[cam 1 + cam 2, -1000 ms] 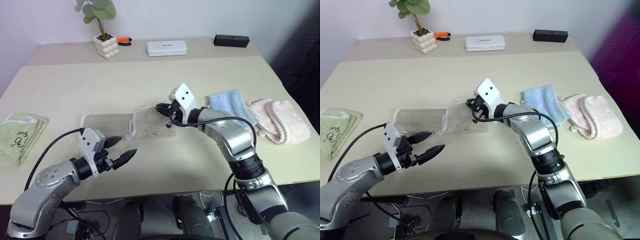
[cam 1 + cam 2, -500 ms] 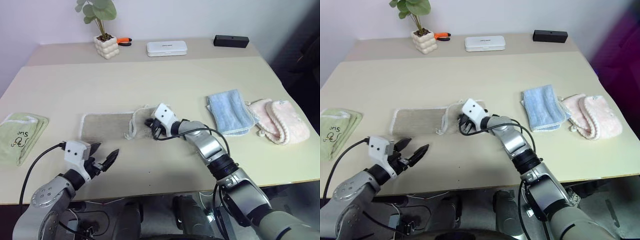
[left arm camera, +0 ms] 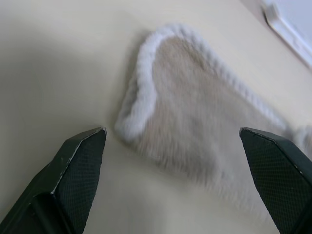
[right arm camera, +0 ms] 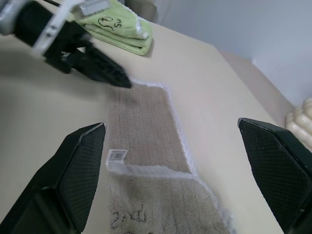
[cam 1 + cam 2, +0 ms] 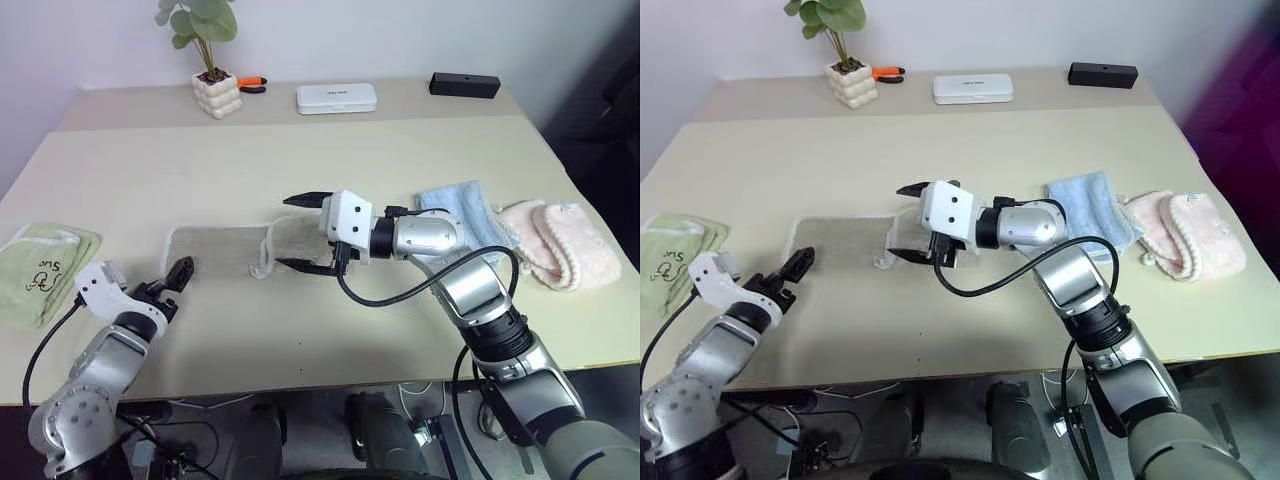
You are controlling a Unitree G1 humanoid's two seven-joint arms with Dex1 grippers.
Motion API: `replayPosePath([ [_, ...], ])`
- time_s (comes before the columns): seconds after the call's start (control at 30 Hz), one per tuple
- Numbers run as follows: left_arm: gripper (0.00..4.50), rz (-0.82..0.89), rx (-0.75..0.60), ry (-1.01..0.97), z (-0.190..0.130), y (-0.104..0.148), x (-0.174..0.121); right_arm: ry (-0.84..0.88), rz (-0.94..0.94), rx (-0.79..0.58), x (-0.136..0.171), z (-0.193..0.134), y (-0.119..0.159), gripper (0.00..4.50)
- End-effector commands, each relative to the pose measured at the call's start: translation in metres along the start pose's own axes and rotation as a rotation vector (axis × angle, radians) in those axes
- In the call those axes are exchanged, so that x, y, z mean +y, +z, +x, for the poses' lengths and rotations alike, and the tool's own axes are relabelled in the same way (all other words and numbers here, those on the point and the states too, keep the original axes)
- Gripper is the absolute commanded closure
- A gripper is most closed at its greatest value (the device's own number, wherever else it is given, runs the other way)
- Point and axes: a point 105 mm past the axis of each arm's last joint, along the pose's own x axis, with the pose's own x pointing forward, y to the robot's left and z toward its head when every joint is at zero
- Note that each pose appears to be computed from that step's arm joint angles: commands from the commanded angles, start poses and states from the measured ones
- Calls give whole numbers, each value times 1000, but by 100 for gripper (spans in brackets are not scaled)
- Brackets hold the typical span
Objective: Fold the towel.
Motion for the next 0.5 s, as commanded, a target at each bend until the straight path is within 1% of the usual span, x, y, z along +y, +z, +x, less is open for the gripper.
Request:
replayPosePath([
  [0.03, 0, -92, 57, 28, 10, -5, 2, 2, -29, -28, 5, -2, 9, 7],
  [0.07, 0, -110, 62, 22, 13, -4, 0, 1, -30, -26, 6, -2, 9, 7],
  [0.17, 86, -149, 60, 3, 19, 1, -9, -11, -26, -27, 9, -4, 10, 0],
  [0.3, 285, -157, 61, 1, 19, 3, -9, -19, -24, -24, 10, -6, 11, 0],
  [0.4, 436, -196, 25, -29, 21, 12, -12, -21, -18, -24, 14, -6, 12, 0],
  [0.43, 444, -188, -4, -49, 20, 19, -15, -22, -16, -24, 14, -6, 12, 0],
  [0.5, 444, -124, -85, -84, 15, 39, -20, -25, -11, -22, 15, -7, 12, 0],
])
